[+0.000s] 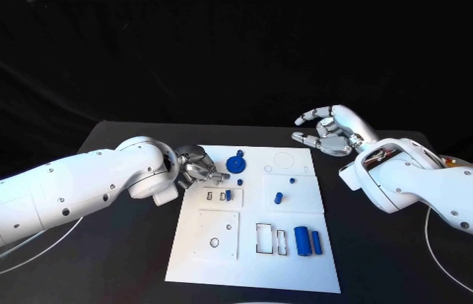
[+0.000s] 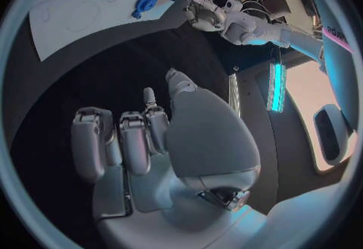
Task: Assemble the parts on the task board
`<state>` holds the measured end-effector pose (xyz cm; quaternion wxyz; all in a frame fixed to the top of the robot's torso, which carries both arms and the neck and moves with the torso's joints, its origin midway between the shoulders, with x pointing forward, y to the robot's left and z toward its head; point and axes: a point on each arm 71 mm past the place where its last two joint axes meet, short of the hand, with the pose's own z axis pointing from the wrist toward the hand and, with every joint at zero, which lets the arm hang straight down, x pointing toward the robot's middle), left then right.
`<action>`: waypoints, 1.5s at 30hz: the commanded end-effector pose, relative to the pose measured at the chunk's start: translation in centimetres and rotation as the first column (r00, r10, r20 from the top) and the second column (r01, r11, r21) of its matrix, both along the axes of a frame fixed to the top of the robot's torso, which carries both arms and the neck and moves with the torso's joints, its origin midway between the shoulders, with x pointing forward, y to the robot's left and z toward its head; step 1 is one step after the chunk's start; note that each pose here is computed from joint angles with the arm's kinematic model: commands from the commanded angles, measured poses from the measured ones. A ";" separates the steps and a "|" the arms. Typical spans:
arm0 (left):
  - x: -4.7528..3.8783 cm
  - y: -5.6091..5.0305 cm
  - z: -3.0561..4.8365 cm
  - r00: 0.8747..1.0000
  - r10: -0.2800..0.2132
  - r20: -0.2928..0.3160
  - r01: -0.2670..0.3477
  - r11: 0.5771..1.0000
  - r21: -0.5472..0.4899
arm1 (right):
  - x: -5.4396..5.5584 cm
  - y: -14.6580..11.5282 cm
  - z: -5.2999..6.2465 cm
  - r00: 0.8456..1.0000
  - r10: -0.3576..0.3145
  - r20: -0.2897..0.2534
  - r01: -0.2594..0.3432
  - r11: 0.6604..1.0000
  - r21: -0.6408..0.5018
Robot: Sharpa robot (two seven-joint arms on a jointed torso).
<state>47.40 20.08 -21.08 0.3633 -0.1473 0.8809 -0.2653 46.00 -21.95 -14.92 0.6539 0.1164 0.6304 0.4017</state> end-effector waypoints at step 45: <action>1.14 -4.6 -0.85 0.977 -0.161 -0.141 0.196 0.938 0.286 | 1.0 -0.6 -1.0 0.996 -0.020 -0.083 0.019 1.000 -0.024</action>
